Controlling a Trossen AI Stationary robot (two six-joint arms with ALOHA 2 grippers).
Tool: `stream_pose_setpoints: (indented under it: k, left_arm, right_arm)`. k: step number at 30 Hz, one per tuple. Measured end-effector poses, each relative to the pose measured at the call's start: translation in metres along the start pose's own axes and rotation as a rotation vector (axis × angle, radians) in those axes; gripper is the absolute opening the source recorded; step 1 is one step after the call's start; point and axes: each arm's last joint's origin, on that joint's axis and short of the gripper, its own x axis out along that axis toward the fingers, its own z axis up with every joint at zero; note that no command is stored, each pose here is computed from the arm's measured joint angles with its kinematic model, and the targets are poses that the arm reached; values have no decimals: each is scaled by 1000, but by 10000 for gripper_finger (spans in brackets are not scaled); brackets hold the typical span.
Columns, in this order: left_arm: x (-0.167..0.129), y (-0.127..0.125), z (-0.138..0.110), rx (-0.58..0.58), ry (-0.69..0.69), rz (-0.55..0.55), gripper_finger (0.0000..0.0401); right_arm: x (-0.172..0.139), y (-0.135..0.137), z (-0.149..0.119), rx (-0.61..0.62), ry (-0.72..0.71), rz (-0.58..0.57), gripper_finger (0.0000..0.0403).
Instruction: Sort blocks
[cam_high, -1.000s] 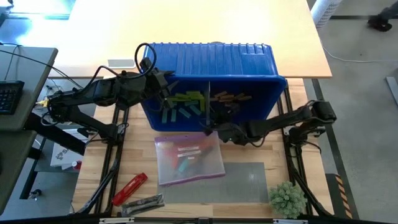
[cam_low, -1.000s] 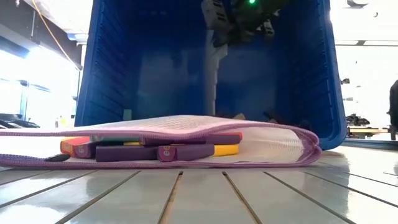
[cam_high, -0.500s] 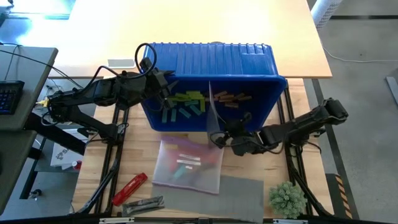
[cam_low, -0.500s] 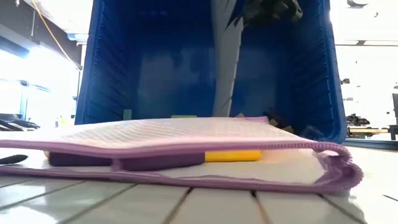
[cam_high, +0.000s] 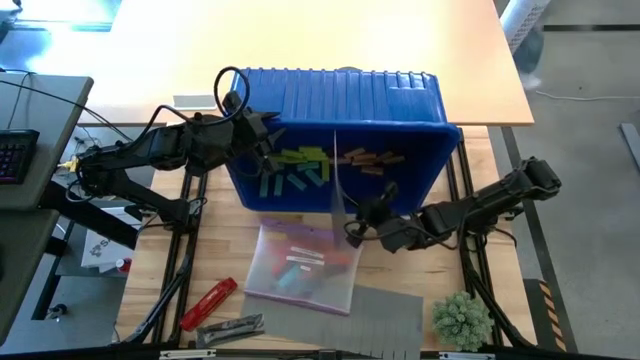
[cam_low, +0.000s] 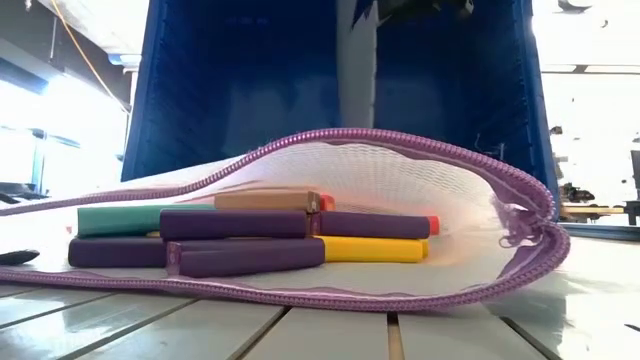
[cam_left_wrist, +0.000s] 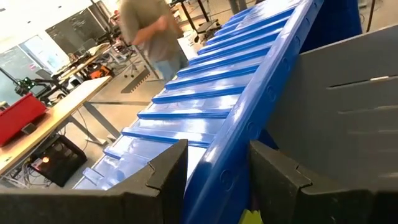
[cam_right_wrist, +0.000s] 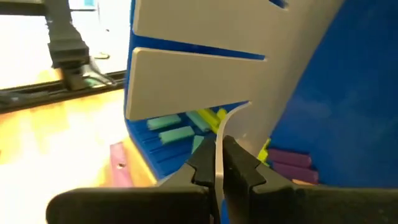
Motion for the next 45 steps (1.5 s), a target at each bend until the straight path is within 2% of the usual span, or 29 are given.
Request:
stream_pose_setpoints:
  k: [5,9,14,19,27,31,37,45]
  left_arm:
    - [0,0,0,-17,6,10,140]
    - [1,0,-1,-28,13,22,140]
    - [2,-1,-1,-28,19,40,140]
    - [3,-1,-1,-27,23,57,140]
    - [2,-1,-1,-34,27,68,140]
    - [2,-1,-1,-39,26,68,140]
    - [2,-1,-1,-40,26,73,140]
    - [2,-1,0,-66,20,82,140]
  right_arm:
    - [-10,3,3,-77,-9,59,0]
    - [-26,-1,17,-22,-56,118,0]
    - [-40,-7,20,-37,-52,147,1]
    - [-54,-14,22,-18,-9,289,0]
    - [-67,-35,2,-3,310,462,0]
    - [-69,-41,-14,-51,477,423,0]
    - [-50,-41,-32,-196,603,342,0]
    - [-12,-9,-73,-456,789,390,0]
